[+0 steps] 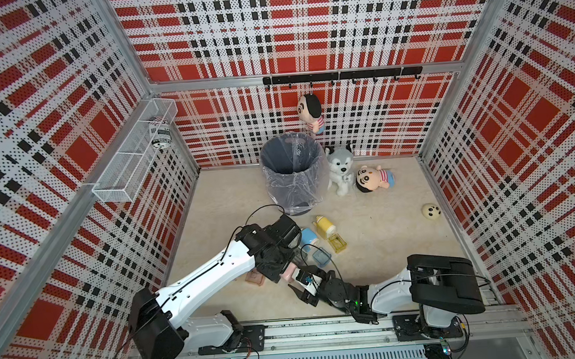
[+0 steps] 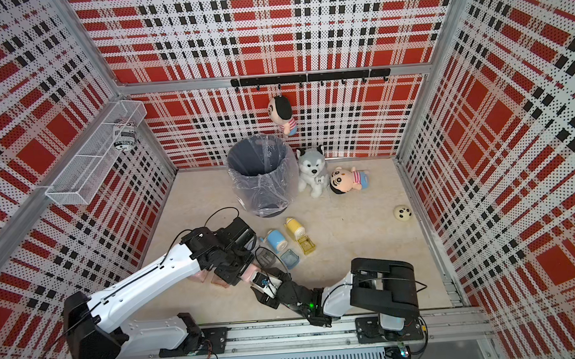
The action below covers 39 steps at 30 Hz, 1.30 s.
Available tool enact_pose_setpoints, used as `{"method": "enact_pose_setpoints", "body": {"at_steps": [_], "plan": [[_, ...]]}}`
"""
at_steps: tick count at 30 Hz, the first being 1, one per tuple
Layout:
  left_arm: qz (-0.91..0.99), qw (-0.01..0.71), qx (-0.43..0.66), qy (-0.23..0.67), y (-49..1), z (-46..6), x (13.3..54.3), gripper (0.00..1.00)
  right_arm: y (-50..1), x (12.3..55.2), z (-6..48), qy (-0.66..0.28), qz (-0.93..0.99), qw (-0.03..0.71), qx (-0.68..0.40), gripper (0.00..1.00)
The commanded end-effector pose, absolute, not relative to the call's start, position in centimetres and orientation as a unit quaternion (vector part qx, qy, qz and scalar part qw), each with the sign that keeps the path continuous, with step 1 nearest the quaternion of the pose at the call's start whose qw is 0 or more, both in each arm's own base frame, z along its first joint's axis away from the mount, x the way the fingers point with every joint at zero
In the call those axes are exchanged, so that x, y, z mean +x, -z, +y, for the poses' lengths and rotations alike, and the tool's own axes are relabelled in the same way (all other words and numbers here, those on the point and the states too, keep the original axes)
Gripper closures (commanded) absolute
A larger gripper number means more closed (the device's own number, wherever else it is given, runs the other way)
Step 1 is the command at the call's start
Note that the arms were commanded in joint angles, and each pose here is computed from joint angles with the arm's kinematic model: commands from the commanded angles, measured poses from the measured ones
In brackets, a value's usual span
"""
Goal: Take out the pencil sharpener tray and clean the shavings
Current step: Open the container of the pencil sharpener.
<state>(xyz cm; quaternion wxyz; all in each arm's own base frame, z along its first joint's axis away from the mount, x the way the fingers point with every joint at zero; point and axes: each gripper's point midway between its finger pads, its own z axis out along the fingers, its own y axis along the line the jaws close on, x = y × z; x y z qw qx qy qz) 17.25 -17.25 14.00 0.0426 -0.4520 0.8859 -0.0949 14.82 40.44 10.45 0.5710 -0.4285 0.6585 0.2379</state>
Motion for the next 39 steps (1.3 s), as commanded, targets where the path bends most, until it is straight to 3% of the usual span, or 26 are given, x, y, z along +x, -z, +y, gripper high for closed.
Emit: {"method": "enact_pose_setpoints", "body": {"at_steps": [1, 9, 14, 25, 39], "plan": [[0.887, 0.045, -0.45, 0.099, -14.3, -16.8, 17.1, 0.58, -11.4, 15.1, 41.0, -0.246, 0.652, 0.589, -0.41, 0.37], [0.887, 0.044, -0.449, 0.101, -14.3, -16.9, 17.2, 0.59, -11.2, 15.6, 40.9, -0.239, 0.659, 0.594, -0.396, 0.43], [0.887, 0.044, -0.449, 0.102, -14.3, -16.9, 17.2, 0.59, -11.1, 15.7, 41.1, -0.236, 0.66, 0.594, -0.394, 0.3], [0.88, 0.059, -0.459, 0.105, -14.7, -16.5, 17.5, 0.61, -11.1, 15.6, 40.5, -0.243, 0.663, 0.594, -0.385, 0.44], [0.875, 0.085, -0.469, 0.084, -15.1, -15.5, 18.4, 0.63, -11.5, 14.8, 40.2, -0.255, 0.657, 0.595, -0.385, 0.45]]}}
